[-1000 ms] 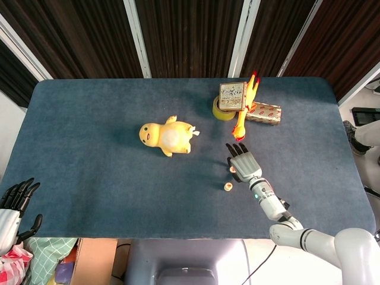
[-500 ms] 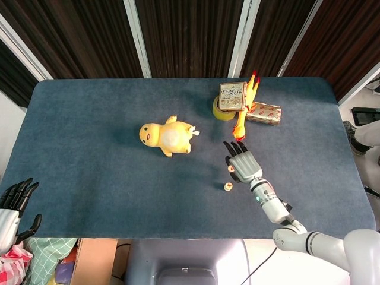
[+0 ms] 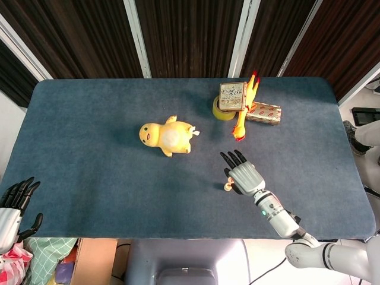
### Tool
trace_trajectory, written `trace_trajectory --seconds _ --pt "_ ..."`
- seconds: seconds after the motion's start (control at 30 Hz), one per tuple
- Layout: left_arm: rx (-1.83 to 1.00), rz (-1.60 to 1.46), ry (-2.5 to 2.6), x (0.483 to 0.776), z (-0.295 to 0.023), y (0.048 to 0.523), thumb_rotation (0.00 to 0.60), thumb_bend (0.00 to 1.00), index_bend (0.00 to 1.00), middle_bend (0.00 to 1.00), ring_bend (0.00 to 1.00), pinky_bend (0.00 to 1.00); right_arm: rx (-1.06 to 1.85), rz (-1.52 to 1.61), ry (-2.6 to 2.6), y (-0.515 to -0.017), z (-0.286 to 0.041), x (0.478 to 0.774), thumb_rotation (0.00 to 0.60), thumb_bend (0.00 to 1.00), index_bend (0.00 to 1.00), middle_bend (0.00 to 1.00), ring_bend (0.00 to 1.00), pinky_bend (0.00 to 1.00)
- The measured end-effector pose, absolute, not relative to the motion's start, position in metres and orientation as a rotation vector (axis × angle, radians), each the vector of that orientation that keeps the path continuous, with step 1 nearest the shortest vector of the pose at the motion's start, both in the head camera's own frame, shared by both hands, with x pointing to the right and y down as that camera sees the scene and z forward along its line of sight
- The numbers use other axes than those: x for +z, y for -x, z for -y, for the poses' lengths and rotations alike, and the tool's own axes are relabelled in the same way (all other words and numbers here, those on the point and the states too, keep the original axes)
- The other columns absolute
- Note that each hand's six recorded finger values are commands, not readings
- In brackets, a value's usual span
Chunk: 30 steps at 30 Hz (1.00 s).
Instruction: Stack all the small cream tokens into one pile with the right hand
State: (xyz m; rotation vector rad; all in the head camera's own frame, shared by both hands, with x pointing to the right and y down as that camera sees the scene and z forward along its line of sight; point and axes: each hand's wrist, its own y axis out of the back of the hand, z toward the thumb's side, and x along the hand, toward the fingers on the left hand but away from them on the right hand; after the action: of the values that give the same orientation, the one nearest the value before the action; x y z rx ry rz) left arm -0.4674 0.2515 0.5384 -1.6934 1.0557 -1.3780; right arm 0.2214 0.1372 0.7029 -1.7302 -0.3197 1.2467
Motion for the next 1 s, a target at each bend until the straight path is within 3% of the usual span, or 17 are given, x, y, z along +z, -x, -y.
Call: trace_trajectory --seconds 0.5,0.73,1.0 --pt "-1.388 -1.062 1.684 0.538 -0.252 0.469 0.6 0.45 0.0 0.0 0.0 0.09 1.257 0.26 1.751 -0.213 -0.148 0.718 0.6 0.48 0.6 0.04 0.0 0.0" --pt "-1.398 -1.072 1.676 0.538 -0.251 0.47 0.6 0.45 0.0 0.0 0.0 0.1 1.261 0.262 1.754 -0.216 -0.148 0.715 0.6 0.48 0.41 0.04 0.0 0.0" --pt "-1.392 -1.079 1.671 0.536 -0.252 0.47 0.6 0.45 0.0 0.0 0.0 0.1 1.257 0.314 1.759 -0.227 -0.143 0.702 0.6 0.48 0.37 0.03 0.0 0.0"
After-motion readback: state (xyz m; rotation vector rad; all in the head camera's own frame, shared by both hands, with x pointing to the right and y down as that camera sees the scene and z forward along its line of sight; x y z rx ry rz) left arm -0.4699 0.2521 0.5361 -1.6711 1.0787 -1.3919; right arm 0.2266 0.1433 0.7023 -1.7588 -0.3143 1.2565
